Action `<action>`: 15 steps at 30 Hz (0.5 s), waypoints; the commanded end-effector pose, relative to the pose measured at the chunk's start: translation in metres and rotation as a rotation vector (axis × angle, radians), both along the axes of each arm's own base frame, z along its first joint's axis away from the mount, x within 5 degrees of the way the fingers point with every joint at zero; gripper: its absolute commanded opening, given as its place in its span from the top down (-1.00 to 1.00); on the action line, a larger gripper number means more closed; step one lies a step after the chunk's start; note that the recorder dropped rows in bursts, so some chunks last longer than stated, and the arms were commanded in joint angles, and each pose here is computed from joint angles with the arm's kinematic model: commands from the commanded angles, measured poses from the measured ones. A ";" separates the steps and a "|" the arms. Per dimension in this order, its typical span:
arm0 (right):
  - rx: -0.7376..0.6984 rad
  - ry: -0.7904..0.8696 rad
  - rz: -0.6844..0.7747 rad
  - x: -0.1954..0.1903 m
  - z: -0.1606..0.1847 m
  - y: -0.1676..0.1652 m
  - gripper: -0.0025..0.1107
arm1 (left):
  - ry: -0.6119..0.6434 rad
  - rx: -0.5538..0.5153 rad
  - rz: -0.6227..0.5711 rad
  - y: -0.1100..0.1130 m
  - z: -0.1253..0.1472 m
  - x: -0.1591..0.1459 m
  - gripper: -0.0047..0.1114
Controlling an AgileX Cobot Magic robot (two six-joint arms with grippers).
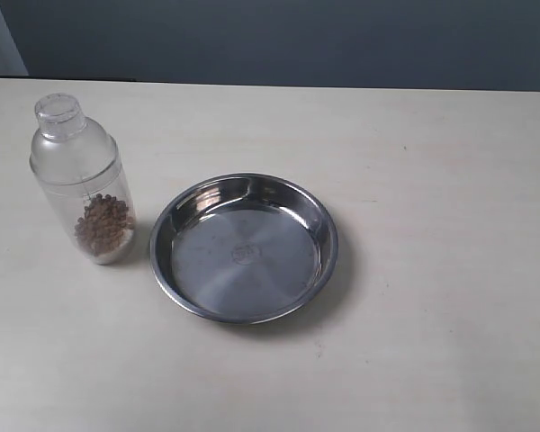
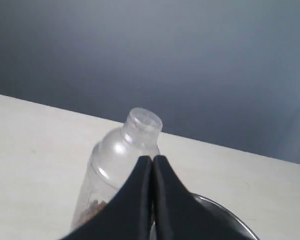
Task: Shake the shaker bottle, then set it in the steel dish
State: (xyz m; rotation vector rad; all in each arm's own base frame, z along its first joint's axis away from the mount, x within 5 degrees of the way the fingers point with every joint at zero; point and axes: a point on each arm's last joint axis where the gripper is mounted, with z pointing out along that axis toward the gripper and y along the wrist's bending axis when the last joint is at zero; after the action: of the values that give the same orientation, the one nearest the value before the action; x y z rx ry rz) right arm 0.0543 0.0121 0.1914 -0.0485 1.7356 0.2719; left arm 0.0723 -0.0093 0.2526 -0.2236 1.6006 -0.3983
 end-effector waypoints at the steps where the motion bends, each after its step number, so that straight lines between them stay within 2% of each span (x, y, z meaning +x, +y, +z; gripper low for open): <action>1: 0.007 -0.016 -0.004 0.000 0.001 0.000 0.97 | -0.069 0.195 0.039 0.002 0.045 0.024 0.91; 4: 0.007 -0.016 -0.004 0.000 0.001 0.000 0.97 | -0.034 0.319 0.015 -0.001 0.078 0.045 0.91; 8: 0.007 -0.016 -0.004 0.000 0.001 0.000 0.97 | 0.071 0.358 -0.031 -0.005 0.128 0.075 0.91; 10: 0.007 -0.016 -0.004 0.000 0.001 0.000 0.97 | 0.165 0.404 -0.055 -0.006 0.151 0.090 0.91; 13: 0.007 -0.016 -0.004 0.000 0.001 0.000 0.97 | 0.297 0.459 -0.054 -0.003 0.173 0.110 0.91; 15: 0.007 -0.016 -0.004 0.000 0.001 0.000 0.97 | 0.363 0.441 -0.022 0.000 0.180 0.121 0.91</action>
State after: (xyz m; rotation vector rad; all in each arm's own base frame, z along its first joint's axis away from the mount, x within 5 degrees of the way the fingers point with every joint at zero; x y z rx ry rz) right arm 0.0543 0.0121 0.1914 -0.0485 1.7356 0.2719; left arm 0.1778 -0.0140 0.4276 0.1132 1.8772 -0.0493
